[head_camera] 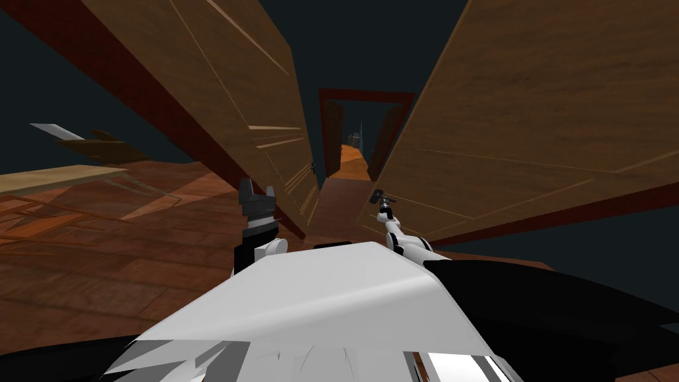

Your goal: Push the door open

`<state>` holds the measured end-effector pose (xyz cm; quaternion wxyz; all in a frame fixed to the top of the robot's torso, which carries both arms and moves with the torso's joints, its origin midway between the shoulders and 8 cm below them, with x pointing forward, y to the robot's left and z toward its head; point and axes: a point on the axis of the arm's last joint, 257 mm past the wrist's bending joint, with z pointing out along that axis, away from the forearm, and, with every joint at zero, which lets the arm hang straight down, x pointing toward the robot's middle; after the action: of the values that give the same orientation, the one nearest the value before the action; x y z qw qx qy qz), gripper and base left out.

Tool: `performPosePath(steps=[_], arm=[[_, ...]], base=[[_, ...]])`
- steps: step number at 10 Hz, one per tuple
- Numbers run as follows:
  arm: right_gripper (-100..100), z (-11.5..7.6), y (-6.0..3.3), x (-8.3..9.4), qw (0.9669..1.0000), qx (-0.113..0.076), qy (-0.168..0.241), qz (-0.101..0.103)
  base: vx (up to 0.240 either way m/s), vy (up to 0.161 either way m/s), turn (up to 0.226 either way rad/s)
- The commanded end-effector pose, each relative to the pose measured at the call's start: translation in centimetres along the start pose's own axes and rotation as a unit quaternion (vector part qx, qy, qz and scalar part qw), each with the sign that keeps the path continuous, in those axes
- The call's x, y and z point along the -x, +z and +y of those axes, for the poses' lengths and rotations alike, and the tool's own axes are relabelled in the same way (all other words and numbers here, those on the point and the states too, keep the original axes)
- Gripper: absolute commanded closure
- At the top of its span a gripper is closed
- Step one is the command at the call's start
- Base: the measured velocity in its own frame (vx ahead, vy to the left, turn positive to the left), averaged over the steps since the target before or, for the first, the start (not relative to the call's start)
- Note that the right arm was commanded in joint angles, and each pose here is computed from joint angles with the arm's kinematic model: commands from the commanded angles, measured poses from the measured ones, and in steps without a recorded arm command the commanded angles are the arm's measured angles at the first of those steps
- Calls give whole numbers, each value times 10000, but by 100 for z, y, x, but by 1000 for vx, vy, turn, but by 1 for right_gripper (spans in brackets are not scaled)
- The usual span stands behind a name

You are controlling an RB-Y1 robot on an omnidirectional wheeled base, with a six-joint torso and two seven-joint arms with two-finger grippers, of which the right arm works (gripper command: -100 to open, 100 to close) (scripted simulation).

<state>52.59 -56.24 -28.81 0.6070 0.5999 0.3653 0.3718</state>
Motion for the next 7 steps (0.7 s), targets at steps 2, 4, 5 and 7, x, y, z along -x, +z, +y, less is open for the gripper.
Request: performPosePath(steps=[2,4,5,7], arm=[[100,27,12,190,9998,23,-22,-178],[100,19,-1,298,9995,13,-23,-306],[100,17,-5,332,9994,10,-24,-347],[100,8,-20,433,9989,-2,-24,-467]], base=[[112,11,-27],[130,24,-15],[118,20,-49],[88,2,-4]])
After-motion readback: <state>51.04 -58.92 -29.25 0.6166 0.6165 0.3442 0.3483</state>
